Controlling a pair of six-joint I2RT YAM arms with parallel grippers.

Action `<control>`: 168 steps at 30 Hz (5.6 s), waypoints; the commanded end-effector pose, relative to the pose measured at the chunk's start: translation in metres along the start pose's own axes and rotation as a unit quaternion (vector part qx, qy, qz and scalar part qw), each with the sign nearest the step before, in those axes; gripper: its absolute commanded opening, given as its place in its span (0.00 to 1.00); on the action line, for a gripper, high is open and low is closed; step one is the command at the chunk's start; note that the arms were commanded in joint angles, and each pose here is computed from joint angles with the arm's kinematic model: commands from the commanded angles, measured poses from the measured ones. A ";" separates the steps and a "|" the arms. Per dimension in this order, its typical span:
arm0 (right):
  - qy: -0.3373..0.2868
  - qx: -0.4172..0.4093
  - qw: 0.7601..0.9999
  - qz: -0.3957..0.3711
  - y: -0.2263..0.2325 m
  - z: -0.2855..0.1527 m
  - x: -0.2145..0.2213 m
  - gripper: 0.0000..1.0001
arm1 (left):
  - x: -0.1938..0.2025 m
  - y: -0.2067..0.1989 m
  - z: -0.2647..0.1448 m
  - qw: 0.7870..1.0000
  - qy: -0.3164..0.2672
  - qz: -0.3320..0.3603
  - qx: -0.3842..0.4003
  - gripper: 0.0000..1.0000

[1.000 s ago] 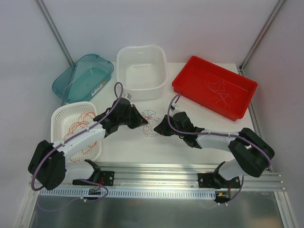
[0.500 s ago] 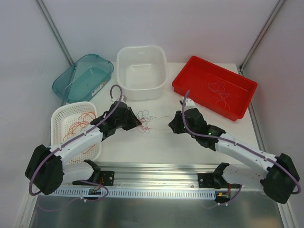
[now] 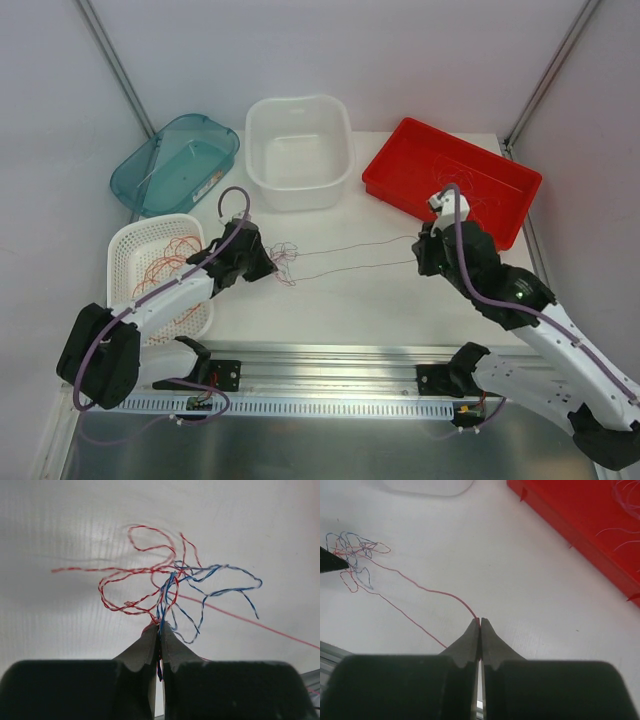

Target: Untangle the cables

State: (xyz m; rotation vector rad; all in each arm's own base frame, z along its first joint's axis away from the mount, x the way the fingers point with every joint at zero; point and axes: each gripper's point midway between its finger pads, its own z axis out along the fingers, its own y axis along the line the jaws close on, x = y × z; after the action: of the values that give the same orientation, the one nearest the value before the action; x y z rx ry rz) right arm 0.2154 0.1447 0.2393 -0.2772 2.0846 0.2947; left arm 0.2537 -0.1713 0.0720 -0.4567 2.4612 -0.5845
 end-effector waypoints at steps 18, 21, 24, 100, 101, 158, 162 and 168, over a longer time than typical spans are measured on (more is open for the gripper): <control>-0.126 0.128 0.981 -0.068 -0.085 -0.137 -0.092 0.01 | -0.005 0.038 0.019 0.998 0.028 -0.008 -0.061 0.09; -0.119 0.142 0.980 -0.076 -0.086 -0.129 -0.092 0.01 | 0.001 0.021 0.015 0.998 0.056 0.008 -0.019 0.14; -0.123 0.150 0.978 -0.082 -0.086 -0.123 -0.098 0.01 | 0.013 0.006 0.005 0.996 0.081 0.033 0.020 0.14; 0.048 -0.123 0.987 0.093 0.037 0.093 0.002 0.90 | -0.022 -0.001 -0.045 0.990 0.058 0.124 0.042 0.83; 0.050 -0.130 0.985 0.099 0.043 0.092 0.009 0.90 | -0.022 -0.001 -0.042 0.991 0.060 0.112 0.038 0.82; 0.188 -0.244 0.941 0.141 0.153 0.196 0.134 0.01 | 0.008 0.010 -0.020 0.998 0.048 0.038 0.032 0.70; 0.191 -0.239 0.941 0.145 0.151 0.196 0.137 0.01 | 0.009 0.001 -0.012 0.997 0.048 -0.039 0.034 0.64; 0.195 -0.240 0.937 0.160 0.154 0.198 0.140 0.01 | 0.011 -0.020 0.007 0.992 0.054 -0.099 0.050 0.61</control>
State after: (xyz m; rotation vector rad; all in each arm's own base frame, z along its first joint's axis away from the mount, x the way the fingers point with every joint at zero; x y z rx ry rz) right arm 0.2551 0.3334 0.0213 -0.3139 2.4835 0.9563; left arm 0.2347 -0.1804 0.0631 -0.5167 2.5614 -0.7507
